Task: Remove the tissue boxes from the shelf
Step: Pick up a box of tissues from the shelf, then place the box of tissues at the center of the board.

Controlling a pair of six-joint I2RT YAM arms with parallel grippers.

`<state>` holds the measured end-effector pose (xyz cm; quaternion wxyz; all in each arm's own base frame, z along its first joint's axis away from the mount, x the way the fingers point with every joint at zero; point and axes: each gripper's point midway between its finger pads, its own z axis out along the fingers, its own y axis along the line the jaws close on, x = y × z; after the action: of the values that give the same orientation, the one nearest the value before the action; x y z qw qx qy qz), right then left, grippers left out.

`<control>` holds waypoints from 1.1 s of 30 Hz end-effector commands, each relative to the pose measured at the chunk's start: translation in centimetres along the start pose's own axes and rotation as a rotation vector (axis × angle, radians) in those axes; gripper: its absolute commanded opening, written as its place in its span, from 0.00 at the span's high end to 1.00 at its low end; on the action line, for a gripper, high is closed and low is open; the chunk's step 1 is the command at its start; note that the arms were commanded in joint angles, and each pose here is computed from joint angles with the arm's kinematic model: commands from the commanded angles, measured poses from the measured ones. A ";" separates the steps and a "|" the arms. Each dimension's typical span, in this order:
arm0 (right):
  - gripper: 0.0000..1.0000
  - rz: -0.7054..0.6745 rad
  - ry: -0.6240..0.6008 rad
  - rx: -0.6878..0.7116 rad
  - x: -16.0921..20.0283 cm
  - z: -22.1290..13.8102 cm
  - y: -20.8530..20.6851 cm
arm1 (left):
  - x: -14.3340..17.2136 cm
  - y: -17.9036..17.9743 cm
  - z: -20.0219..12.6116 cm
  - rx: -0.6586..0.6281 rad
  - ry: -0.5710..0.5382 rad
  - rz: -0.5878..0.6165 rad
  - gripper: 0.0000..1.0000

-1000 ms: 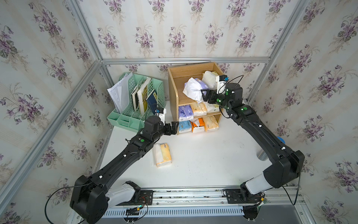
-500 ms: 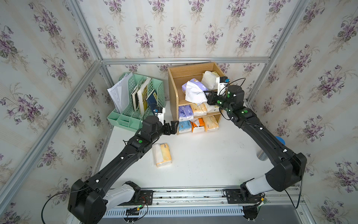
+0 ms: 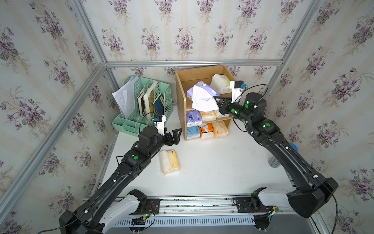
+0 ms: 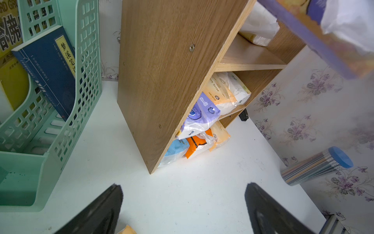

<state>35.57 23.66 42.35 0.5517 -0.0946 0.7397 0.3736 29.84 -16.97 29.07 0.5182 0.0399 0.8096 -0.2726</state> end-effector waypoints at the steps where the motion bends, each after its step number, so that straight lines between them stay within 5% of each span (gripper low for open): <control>1: 1.00 0.015 -0.003 0.009 0.8 -1.1 0.4 | 0.3 -0.3 -0.7 0.015 0.007 -0.009 0.01; 15: 1.00 0.142 0.138 -0.001 14.1 -7.5 -0.5 | 6.3 3.3 -4.9 -0.083 0.053 -0.051 0.01; 25: 1.00 0.367 0.171 0.102 26.1 -7.7 -6.2 | 11.7 4.7 -3.7 -0.088 0.153 -0.153 0.01; 33: 0.94 0.428 0.195 0.184 30.2 -7.5 -7.7 | 13.4 6.6 -2.7 -0.180 0.188 -0.146 0.01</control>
<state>21.89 21.15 11.10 0.3618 0.0491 0.8512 0.3770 23.12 -13.40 15.68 0.4080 -0.0247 0.8811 -0.2380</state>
